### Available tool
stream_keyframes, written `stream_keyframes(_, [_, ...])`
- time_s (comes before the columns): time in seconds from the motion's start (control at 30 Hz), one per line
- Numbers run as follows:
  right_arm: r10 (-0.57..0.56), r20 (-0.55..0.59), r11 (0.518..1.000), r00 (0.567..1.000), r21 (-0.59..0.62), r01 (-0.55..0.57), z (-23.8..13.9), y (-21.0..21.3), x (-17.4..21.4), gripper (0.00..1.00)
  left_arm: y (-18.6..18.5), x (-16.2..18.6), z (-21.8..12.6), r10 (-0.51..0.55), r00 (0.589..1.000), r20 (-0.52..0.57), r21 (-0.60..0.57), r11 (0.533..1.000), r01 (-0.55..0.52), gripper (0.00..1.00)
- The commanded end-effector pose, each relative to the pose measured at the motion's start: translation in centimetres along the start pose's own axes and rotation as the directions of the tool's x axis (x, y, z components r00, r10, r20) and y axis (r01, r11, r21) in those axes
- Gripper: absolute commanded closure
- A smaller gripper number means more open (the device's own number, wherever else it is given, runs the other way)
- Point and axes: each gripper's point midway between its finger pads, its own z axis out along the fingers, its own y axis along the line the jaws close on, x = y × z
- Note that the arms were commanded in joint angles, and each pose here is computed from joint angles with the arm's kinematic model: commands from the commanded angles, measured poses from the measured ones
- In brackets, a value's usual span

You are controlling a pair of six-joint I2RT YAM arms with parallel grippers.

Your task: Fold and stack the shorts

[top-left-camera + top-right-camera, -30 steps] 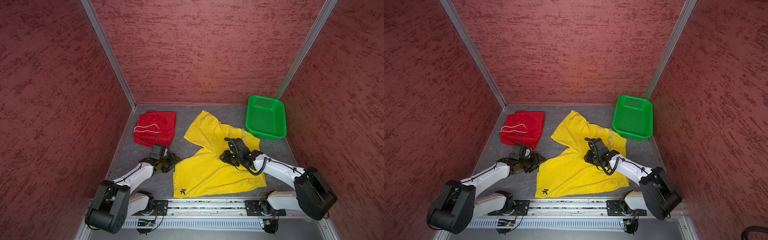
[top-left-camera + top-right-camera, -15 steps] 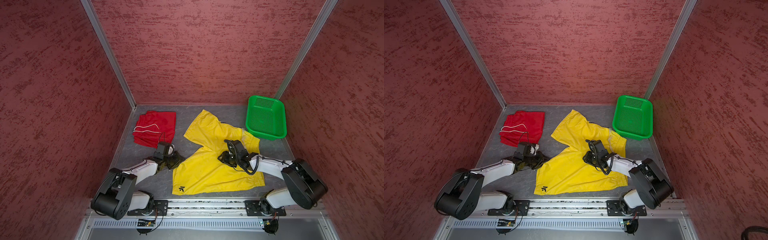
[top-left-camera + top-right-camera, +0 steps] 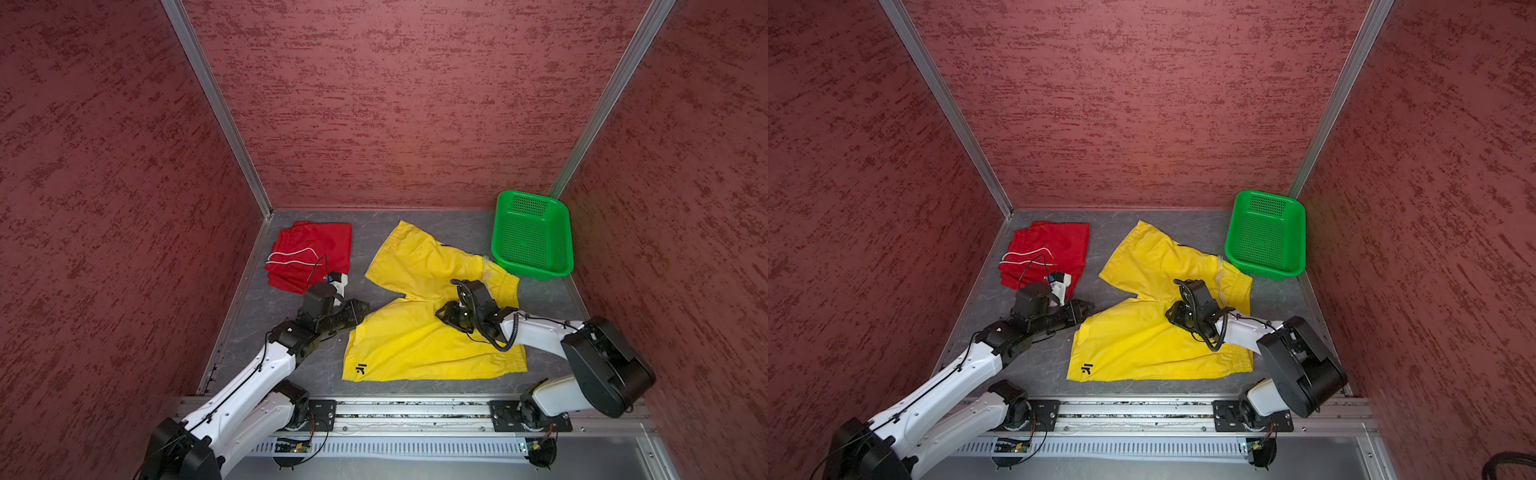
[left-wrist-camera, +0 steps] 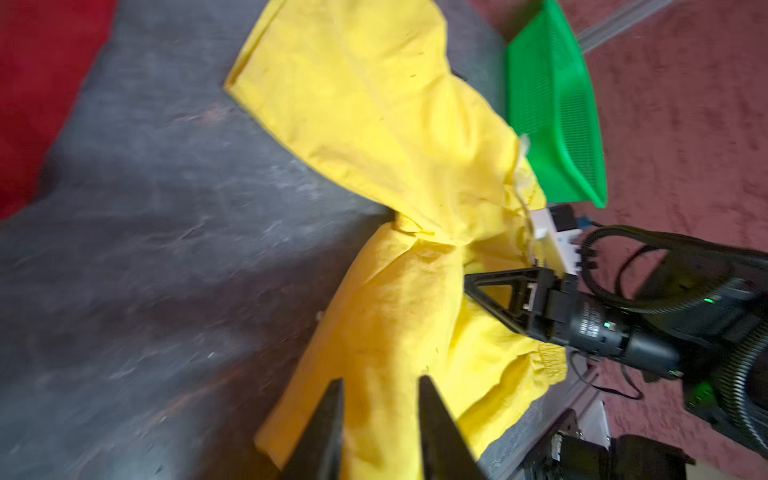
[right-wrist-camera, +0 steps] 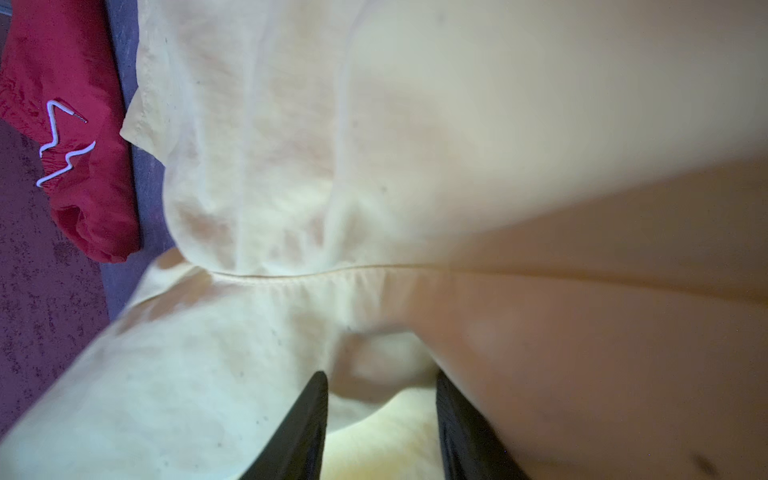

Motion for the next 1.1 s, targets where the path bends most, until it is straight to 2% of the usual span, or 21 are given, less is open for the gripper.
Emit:
stream_keyframes(0.0, [0.049, -0.089, 0.984, 0.995, 0.173, -0.033, 0.0, -5.0, 2.8, 0.53, 5.2, 2.3, -0.2, -0.092, 0.995, -0.038, -0.221, 0.972, 0.081, 0.38])
stream_keyframes(0.13, [-0.042, -0.046, 0.995, 0.998, 0.093, 0.046, -1.8, -0.9, 0.9, 0.53, 6.9, 2.7, 0.3, -0.221, 0.975, -0.025, -0.256, 0.944, 0.207, 0.33])
stream_keyframes(0.3, [-0.197, 0.039, 0.98, 0.98, -0.029, 0.198, -4.2, 5.4, -0.3, 0.52, 8.1, 2.1, 1.6, -0.38, 0.924, -0.036, -0.18, 0.912, 0.368, 0.32])
stream_keyframes(0.53, [-0.342, 0.027, 0.928, 0.939, -0.145, 0.342, -2.0, 12.2, 1.9, 0.52, 6.9, 0.2, 2.8, -0.365, 0.93, -0.041, -0.064, 0.93, 0.362, 0.29])
stream_keyframes(0.73, [-0.329, -0.044, 0.931, 0.943, -0.181, 0.317, 2.4, 12.7, 3.6, 0.53, 6.3, -0.2, 4.2, -0.364, 0.93, -0.057, -0.002, 0.931, 0.365, 0.28])
stream_keyframes(0.8, [-0.321, -0.075, 0.937, 0.944, -0.171, 0.305, 3.7, 11.9, 4.2, 0.53, 6.5, -0.1, 4.7, -0.345, 0.937, -0.061, -0.005, 0.938, 0.345, 0.33])
stream_keyframes(0.87, [-0.313, -0.1, 0.942, 0.944, -0.158, 0.296, 4.5, 11.0, 4.7, 0.55, 6.4, -0.3, 5.2, -0.317, 0.946, -0.066, 0.001, 0.948, 0.318, 0.42])
stream_keyframes(0.97, [-0.294, -0.132, 0.953, 0.947, -0.119, 0.279, 5.3, 9.1, 5.5, 0.57, 4.8, -0.9, 5.8, -0.183, 0.98, -0.08, 0.005, 0.983, 0.184, 0.58])
stream_keyframes(1.07, [-0.268, -0.148, 0.963, 0.952, -0.05, 0.264, 5.8, 6.8, 5.9, 0.6, 2.5, -1.5, 6.1, -0.074, 0.993, -0.09, 0.041, 0.996, 0.078, 0.75])
